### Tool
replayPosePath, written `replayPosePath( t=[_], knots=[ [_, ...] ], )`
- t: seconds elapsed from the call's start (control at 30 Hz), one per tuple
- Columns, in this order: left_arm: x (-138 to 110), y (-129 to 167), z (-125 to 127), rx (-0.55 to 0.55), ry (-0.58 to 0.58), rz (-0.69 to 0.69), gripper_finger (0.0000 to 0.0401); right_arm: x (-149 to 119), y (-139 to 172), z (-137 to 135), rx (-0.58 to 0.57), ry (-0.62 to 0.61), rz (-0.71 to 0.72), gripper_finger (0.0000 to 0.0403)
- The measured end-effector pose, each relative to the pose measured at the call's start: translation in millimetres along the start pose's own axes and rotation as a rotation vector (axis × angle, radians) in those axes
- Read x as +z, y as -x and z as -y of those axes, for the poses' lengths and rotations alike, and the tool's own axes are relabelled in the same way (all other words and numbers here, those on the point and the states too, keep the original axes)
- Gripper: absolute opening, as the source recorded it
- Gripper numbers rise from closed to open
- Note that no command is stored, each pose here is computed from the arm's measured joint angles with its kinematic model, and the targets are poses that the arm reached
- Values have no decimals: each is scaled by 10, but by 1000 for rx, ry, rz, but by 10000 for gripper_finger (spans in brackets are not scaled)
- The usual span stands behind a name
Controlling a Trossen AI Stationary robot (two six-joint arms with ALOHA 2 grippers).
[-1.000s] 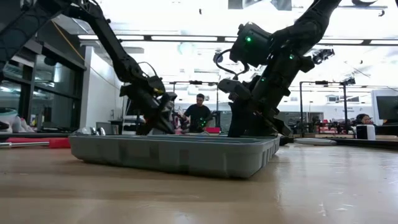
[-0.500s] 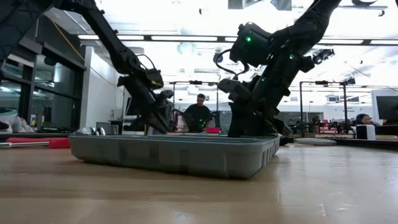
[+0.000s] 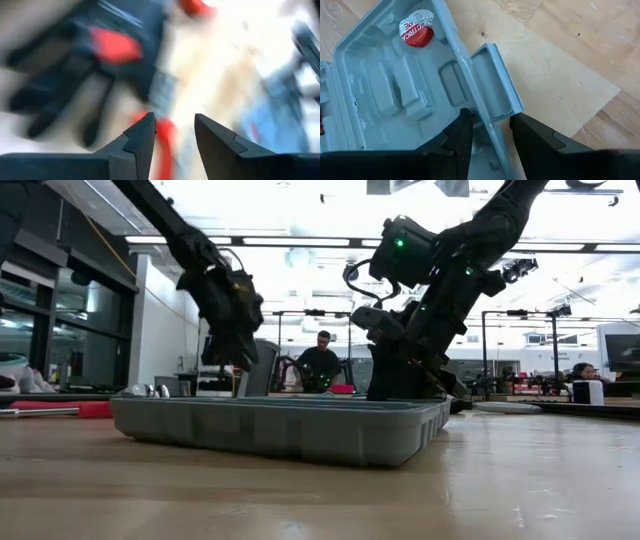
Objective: Prefit tool cases
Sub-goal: Remove the set of screwdriver bits from the gray tool box
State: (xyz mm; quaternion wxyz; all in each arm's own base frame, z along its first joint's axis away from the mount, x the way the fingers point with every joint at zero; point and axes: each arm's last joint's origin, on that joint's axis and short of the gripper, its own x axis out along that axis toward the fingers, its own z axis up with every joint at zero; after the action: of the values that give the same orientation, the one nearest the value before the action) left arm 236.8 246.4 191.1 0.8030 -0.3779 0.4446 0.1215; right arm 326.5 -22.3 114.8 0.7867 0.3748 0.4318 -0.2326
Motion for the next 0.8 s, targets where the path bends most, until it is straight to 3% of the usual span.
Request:
replayPosePath(
  t=[0.2, 0.37, 0.6, 0.8],
  knots=[
    [-261, 0, 585, -51, -242, -121, 95, 16, 26, -22, 28, 7, 7, 133],
    [-538, -109, 919, -95, -341, -157, 76, 141, 235, -141, 145, 40, 114, 133],
    [-873, -258, 1129, -133, -377, -190, 69, 233, 609, -238, 228, 37, 193, 133],
    [-1102, -404, 1153, -129, -312, -244, 69, 139, 657, -172, 151, 54, 103, 133]
  ],
)
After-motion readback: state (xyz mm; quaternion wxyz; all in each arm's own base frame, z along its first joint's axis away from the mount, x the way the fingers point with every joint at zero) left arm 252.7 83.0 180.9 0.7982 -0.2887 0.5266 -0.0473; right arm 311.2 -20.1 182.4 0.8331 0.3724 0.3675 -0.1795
